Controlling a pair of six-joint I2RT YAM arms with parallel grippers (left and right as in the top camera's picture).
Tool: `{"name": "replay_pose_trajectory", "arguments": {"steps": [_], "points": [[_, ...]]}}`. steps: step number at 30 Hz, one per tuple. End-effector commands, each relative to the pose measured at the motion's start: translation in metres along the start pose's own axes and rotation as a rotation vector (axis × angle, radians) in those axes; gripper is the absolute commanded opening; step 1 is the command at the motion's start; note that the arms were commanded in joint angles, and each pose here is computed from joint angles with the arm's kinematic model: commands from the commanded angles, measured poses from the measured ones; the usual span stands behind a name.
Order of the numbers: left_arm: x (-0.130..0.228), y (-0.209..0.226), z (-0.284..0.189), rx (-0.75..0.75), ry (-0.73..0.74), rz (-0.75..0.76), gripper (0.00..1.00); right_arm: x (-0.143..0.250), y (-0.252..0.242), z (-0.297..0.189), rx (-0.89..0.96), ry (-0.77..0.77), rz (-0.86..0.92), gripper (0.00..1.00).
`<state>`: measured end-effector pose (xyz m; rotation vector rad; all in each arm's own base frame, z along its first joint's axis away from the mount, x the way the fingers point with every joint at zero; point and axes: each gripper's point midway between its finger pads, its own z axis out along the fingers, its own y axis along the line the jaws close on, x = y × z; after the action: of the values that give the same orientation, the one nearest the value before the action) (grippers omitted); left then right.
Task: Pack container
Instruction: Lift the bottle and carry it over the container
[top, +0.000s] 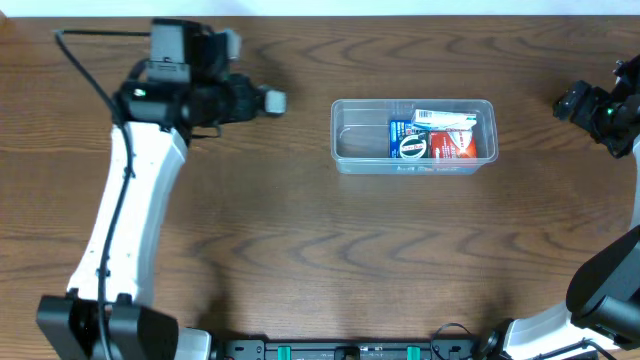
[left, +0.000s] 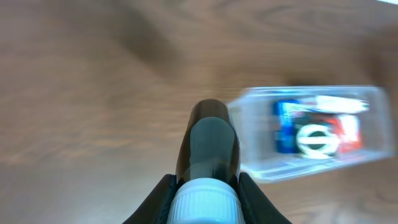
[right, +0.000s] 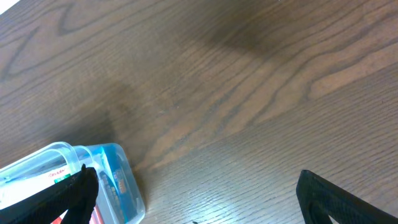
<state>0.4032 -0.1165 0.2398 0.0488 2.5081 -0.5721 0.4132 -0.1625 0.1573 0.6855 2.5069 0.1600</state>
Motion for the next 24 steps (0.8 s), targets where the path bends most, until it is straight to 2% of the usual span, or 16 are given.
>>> {"name": "replay_pose_trajectory", "arguments": {"steps": [1,6,9,14,24], "points": [[0.003,-0.05,0.004,0.104,-0.001,0.059,0.24,-0.004,0.001,-0.005,-0.004,-0.014,0.01,0.99],[0.014,-0.093,0.026,0.072,-0.018,0.163,0.24,-0.004,0.001,-0.005,-0.005,-0.015,0.01,0.99],[0.022,-0.106,0.042,-0.003,-0.03,0.183,0.24,-0.004,0.001,-0.005,-0.005,-0.015,0.01,0.99],[0.03,-0.114,0.069,-0.125,-0.064,0.197,0.24,-0.004,0.001,-0.005,-0.005,-0.015,0.01,0.99],[0.052,-0.112,0.136,-0.166,-0.005,0.187,0.24,-0.004,0.001,-0.005,-0.004,-0.014,0.01,0.99]]}}
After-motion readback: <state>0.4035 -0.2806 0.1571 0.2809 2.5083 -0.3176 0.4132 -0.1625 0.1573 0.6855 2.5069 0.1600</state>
